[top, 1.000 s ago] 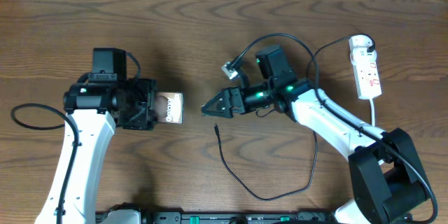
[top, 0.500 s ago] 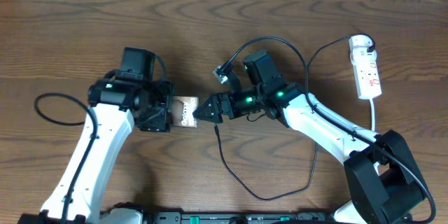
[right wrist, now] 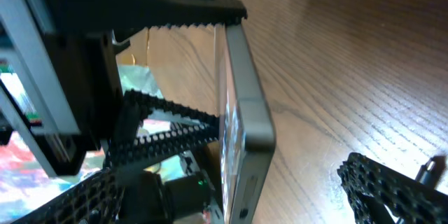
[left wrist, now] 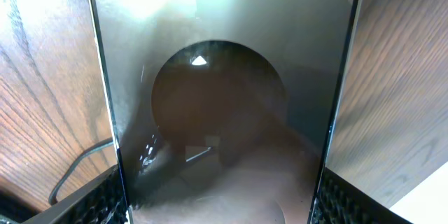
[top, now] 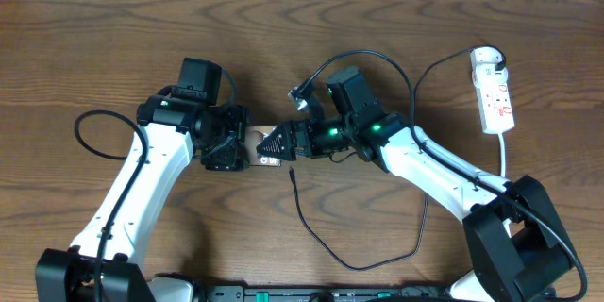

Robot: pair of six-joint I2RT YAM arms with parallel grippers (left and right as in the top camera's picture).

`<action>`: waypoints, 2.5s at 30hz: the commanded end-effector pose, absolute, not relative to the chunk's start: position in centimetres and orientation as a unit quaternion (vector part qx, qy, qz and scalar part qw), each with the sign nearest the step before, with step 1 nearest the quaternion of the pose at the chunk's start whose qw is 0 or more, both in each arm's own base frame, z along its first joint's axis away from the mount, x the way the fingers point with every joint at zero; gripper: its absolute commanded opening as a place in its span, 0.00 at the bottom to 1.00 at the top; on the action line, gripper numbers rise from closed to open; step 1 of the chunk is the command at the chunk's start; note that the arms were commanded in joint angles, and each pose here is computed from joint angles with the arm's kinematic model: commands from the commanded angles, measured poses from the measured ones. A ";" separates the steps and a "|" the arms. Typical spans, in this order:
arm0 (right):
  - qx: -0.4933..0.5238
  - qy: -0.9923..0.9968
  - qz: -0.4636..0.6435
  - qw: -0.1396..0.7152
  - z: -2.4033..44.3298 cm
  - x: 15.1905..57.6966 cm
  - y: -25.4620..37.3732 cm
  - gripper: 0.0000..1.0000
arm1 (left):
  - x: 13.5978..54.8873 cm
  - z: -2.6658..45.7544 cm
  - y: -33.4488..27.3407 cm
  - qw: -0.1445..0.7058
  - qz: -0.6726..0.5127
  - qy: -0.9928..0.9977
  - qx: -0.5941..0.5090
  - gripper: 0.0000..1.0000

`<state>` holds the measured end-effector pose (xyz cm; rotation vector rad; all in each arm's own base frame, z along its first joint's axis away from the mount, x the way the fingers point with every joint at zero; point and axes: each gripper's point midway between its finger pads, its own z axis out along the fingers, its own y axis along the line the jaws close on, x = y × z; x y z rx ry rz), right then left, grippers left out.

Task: Plug charger to phone and switch on socket
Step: 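Close the right gripper on the phone's edge beside the left gripper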

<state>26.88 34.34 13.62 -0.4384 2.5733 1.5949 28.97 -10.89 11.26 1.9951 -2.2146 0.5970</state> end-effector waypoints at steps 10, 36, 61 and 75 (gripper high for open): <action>-0.071 0.866 0.490 0.060 13.3 28.0 36.1 0.99 | 29.0 12.7 -12.6 0.085 0.233 -0.721 0.646 0.08; -0.087 0.872 0.473 0.089 12.9 27.6 37.3 0.48 | 28.1 12.8 -13.1 0.114 0.232 -0.715 0.649 0.07; -0.087 0.873 0.473 0.089 12.9 27.5 37.3 0.13 | 28.1 12.8 -13.1 0.113 0.232 -0.715 0.649 0.07; -0.087 0.872 0.473 0.089 12.9 27.6 37.3 0.01 | 28.2 12.7 -13.0 0.109 0.229 -0.716 0.651 0.07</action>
